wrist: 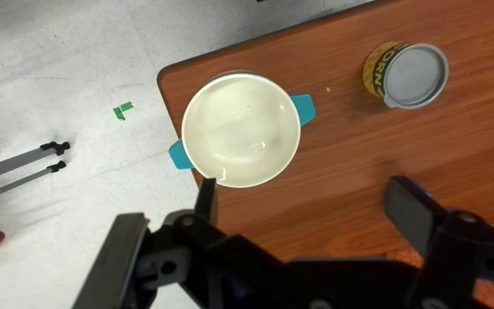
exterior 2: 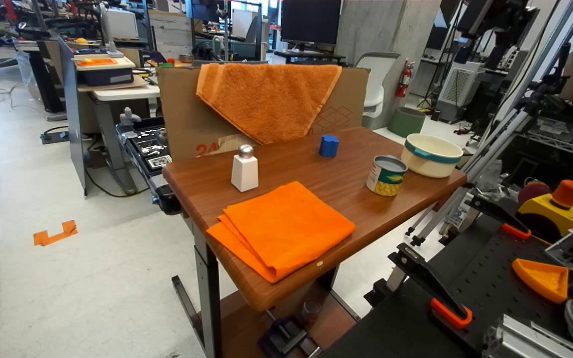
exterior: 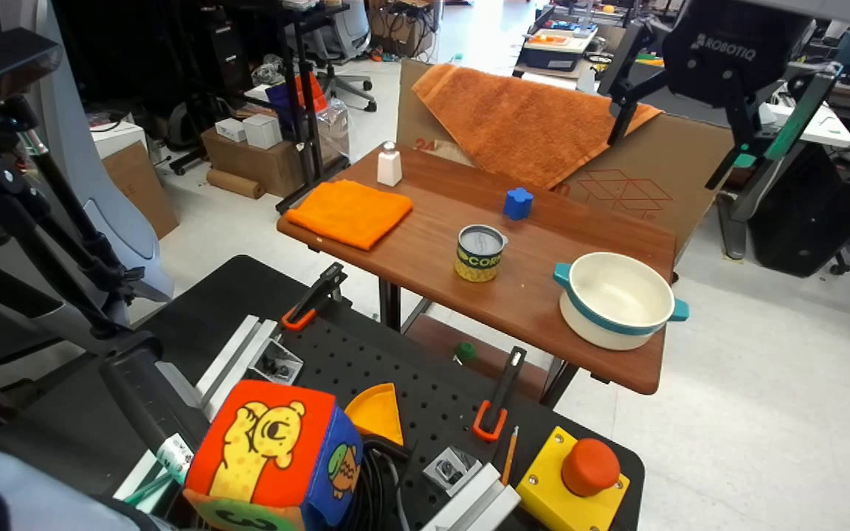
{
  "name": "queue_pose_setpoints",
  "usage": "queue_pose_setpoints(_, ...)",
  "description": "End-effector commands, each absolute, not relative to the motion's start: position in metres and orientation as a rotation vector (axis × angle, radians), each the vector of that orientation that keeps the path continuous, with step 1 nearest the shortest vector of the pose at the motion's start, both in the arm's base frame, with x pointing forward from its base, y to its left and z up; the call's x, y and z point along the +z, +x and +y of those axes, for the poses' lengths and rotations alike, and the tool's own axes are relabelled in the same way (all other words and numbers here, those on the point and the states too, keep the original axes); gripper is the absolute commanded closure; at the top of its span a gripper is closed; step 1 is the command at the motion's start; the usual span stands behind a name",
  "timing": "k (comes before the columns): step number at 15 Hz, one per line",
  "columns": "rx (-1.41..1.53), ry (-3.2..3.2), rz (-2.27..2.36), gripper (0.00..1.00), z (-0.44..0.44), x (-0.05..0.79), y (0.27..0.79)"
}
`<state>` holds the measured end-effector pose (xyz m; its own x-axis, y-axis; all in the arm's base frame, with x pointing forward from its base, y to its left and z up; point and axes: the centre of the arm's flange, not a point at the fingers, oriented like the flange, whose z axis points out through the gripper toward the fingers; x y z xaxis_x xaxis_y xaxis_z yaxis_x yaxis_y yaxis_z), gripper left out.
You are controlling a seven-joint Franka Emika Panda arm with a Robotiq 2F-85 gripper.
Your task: Move the white pot backwards.
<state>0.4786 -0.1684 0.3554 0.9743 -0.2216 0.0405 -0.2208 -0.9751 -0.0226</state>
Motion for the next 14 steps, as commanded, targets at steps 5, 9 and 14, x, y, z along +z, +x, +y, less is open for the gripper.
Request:
queue_pose_setpoints(5,0.150,-3.129,0.526,0.00,-0.182,0.285,0.576)
queue_pose_setpoints(9,0.282,-3.115,0.626,0.00,-0.180,0.247,0.598)
queue_pose_setpoints(14,0.418,-3.109,0.730,0.00,-0.172,0.209,0.610)
